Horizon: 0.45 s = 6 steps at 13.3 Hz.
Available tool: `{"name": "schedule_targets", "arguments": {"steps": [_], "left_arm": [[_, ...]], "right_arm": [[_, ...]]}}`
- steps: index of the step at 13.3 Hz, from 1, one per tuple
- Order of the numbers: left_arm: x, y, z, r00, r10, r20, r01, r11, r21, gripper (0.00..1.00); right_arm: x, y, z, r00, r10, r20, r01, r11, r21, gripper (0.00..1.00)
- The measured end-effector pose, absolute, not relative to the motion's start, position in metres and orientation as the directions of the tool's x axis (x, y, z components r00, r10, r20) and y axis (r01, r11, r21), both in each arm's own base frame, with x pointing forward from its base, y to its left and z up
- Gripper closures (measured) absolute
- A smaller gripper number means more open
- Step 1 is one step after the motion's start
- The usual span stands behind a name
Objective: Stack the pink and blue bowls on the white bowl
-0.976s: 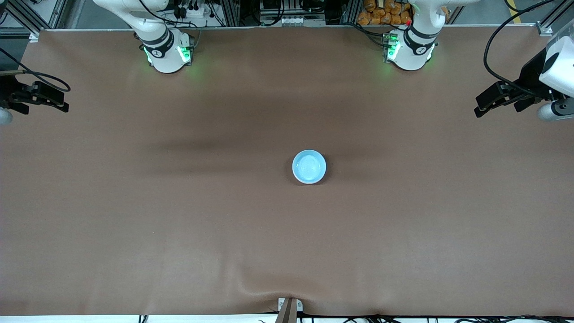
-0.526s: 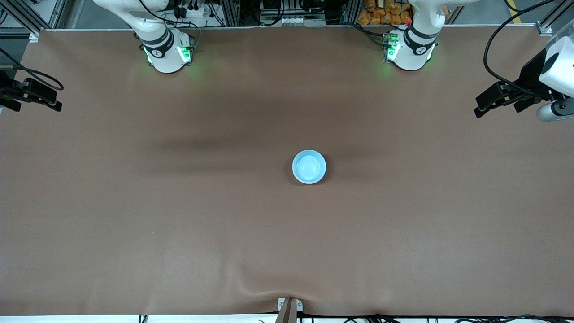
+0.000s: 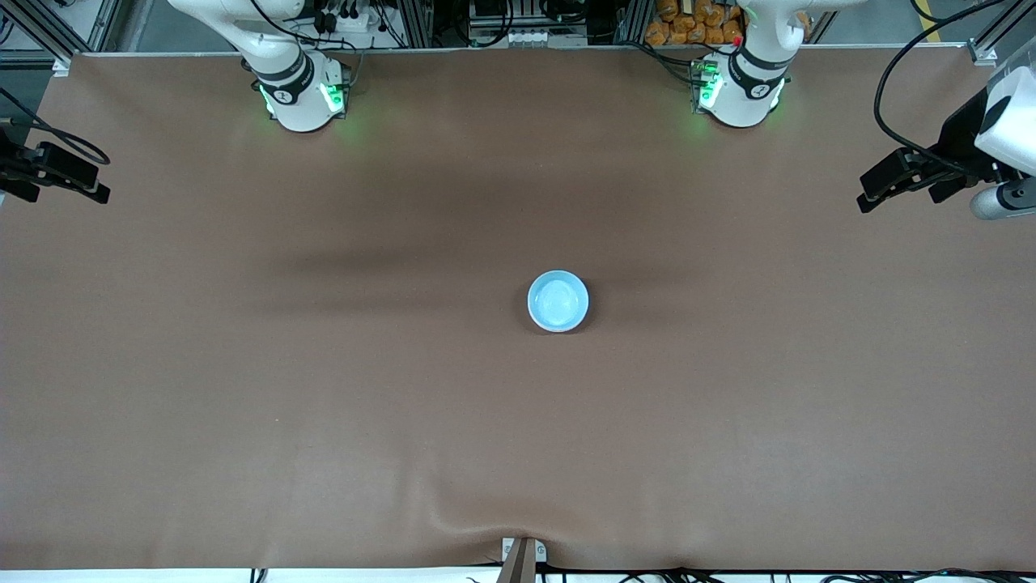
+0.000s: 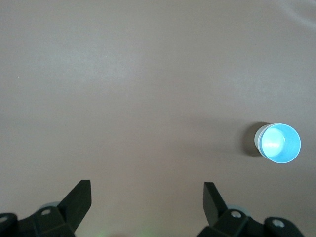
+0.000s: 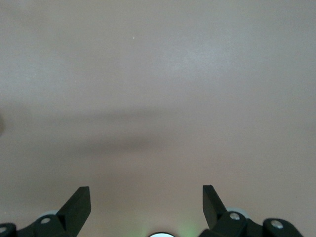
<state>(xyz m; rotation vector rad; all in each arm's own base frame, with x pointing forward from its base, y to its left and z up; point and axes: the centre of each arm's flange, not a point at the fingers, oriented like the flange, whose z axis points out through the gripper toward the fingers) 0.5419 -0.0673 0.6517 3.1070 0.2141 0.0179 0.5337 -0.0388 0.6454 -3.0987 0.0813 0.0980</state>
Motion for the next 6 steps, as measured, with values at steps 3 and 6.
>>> {"name": "schedule_targets", "arguments": {"steps": [3, 6], "left_arm": [[0.5426, -0.0644, 0.6522, 0.993, 0.121, 0.014, 0.12, -0.992, 0.029, 0.0], [0.5429, -0.0639, 0.6525, 0.993, 0.121, 0.016, 0.12, -0.992, 0.029, 0.0]], "right_arm": [[0.5338, -0.0387, 0.6455, 0.997, -0.051, -0.063, -0.054, -0.998, -0.04, 0.0], [0.5338, -0.0387, 0.6455, 0.997, -0.051, -0.063, -0.054, -0.998, -0.04, 0.0]]}}
